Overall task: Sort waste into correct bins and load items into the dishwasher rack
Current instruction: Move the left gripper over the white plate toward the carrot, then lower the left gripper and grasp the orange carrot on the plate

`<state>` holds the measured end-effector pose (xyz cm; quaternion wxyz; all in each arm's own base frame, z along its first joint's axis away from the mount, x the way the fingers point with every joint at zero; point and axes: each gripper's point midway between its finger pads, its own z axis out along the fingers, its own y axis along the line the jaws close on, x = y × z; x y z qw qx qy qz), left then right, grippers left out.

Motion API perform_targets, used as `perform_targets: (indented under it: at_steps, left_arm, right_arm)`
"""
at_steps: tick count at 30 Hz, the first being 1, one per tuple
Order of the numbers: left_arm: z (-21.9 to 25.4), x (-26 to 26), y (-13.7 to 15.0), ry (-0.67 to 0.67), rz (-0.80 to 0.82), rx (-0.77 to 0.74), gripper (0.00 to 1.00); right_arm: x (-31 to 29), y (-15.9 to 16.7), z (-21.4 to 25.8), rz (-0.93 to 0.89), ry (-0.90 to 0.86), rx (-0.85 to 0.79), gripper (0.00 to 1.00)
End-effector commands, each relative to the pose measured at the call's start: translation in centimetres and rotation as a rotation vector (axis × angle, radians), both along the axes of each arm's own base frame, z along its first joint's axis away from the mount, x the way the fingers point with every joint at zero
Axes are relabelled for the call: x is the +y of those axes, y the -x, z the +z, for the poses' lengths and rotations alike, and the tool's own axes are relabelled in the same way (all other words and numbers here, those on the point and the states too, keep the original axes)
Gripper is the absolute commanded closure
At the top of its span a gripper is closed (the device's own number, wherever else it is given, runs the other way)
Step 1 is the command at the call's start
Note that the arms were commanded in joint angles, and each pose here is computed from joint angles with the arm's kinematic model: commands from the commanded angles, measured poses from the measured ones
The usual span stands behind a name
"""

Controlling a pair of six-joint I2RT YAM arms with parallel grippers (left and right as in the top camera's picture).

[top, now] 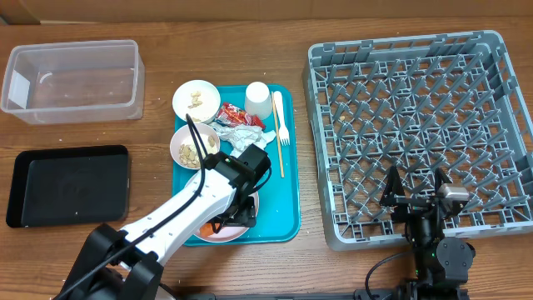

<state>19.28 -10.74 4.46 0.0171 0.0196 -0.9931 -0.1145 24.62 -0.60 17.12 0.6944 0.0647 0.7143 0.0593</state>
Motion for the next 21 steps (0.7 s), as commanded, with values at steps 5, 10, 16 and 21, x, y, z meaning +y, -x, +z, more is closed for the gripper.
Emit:
perform_targets:
  at_steps: [5,10,16,21]
  left_arm:
    - [-0.1,-2.9,0.1,0.159,-0.270,0.081,0.00]
    - [-0.1,-2.8,0.1,0.157,-0.284,0.083,0.00]
    - [-0.1,-2.4,-0.4,0.126,-0.285,0.057,0.00]
    - [-0.1,-1.8,-0.9,0.091,-0.269,0.033,0.00]
  right_arm:
    - [0.1,0.0,-0.1,0.002,0.007,-0.006,0.00]
    - [0.1,0.0,-0.1,0.002,0.007,-0.006,0.00]
    - [0.1,0.0,-0.1,0.002,0.007,-0.006,0.00]
    - [0.1,0.0,-0.1,0.002,0.007,-0.006,0.00]
